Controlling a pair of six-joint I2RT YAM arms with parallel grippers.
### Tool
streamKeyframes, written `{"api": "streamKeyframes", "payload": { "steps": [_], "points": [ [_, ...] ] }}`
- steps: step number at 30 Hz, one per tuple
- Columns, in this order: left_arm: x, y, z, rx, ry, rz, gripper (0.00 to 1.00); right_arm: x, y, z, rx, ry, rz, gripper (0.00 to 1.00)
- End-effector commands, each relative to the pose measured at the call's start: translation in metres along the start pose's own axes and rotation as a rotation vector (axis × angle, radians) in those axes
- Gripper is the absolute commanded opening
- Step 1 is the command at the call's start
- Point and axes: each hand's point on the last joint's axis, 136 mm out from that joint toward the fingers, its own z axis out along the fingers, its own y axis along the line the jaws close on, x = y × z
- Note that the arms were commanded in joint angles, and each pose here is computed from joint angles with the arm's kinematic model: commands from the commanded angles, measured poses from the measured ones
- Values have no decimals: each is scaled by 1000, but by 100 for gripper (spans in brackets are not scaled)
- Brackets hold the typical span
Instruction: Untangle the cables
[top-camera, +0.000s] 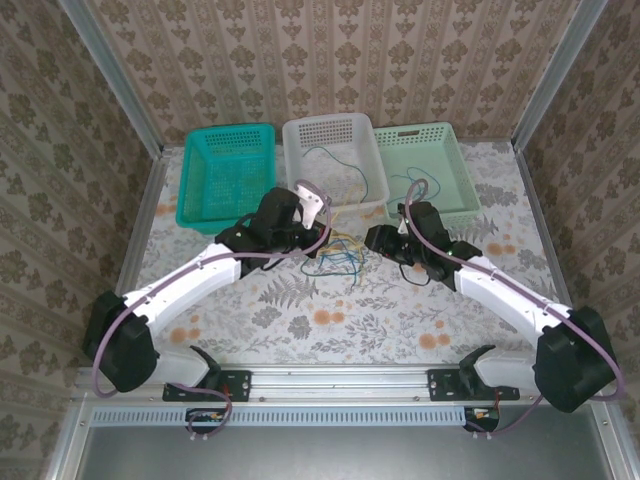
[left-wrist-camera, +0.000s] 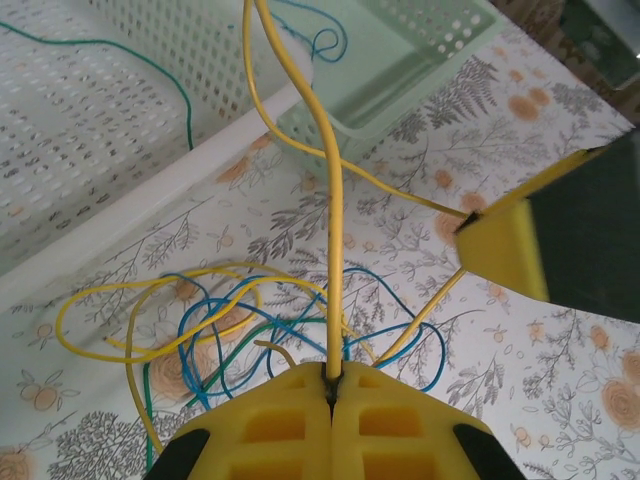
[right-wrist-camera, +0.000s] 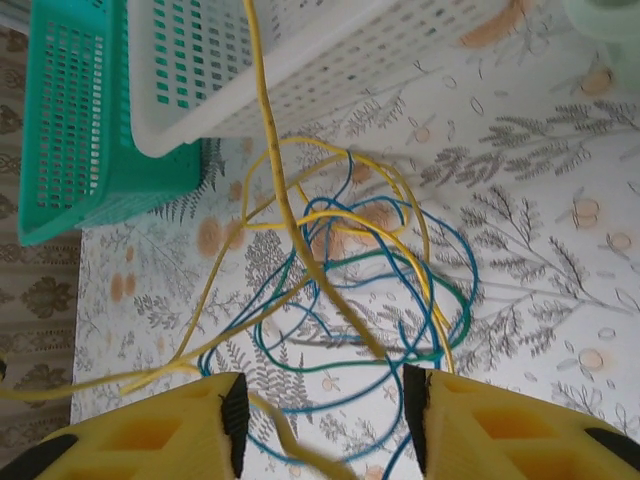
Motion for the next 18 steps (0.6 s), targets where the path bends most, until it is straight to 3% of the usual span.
{"api": "streamKeyframes", "payload": {
  "steps": [1, 7, 13, 18],
  "points": [
    [-13, -12, -9, 36, -75, 8, 0, -17, 9, 10, -34, -68, 61, 42],
    [-19, 2, -23, -52, -173, -18, 0, -12, -3, 18, -48, -88, 179, 2],
    [-35, 20, -46, -131, -406, -120, 0, -1, -24, 22, -110, -120, 361, 0],
    [-40, 24, -56, -109, -534, -207, 0, 1, -30, 26, -171, -144, 450, 0]
  ]
}}
